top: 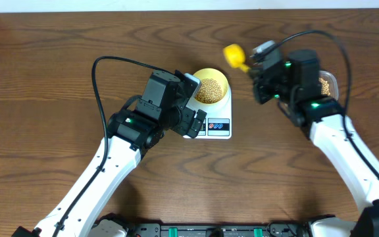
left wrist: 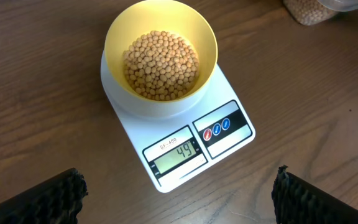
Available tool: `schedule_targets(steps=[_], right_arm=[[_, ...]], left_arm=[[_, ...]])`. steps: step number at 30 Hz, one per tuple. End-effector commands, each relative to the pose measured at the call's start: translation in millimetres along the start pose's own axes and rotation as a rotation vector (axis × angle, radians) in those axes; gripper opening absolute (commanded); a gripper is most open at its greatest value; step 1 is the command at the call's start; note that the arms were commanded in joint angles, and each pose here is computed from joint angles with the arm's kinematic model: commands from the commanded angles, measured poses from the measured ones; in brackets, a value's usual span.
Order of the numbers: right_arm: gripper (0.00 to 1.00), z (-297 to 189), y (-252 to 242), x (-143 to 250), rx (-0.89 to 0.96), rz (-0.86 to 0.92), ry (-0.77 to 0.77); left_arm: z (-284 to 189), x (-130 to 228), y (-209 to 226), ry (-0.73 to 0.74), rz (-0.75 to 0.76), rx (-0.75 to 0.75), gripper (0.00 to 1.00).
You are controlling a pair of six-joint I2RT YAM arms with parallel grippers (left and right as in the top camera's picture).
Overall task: Scoop item into bowl and weigh 50g on scale
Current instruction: 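Carry the empty scoop with the right gripper to the soybean tub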
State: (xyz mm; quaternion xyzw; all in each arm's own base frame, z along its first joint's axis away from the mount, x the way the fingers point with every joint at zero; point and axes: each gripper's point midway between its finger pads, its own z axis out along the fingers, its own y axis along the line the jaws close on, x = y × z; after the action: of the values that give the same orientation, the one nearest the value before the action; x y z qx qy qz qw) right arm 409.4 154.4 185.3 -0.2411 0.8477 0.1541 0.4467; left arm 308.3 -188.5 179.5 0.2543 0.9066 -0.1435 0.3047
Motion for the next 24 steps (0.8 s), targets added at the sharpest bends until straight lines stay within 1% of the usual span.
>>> schedule_targets(steps=[1, 9, 15, 17, 24], right_arm=[[0.01, -25, -46, -6, 0.146, 0.114, -0.025], [0.02, -41, -85, 29, 0.229, 0.221, 0.075], [0.02, -55, -117, 43, 0.383, 0.291, 0.106], [0.02, -58, -124, 47, 0.427, 0.296, 0.116], [0.02, -61, -122, 65, 0.446, 0.313, 0.192]], left_arm=[[-1, -2, 4, -0.005, 0.007, -0.015, 0.98], [-1, -2, 4, -0.005, 0.007, -0.015, 0.98], [-1, -2, 4, -0.005, 0.007, -0.015, 0.98], [-1, -2, 4, -0.005, 0.008, -0.015, 0.98], [-1, -2, 4, -0.005, 0.007, -0.015, 0.98]])
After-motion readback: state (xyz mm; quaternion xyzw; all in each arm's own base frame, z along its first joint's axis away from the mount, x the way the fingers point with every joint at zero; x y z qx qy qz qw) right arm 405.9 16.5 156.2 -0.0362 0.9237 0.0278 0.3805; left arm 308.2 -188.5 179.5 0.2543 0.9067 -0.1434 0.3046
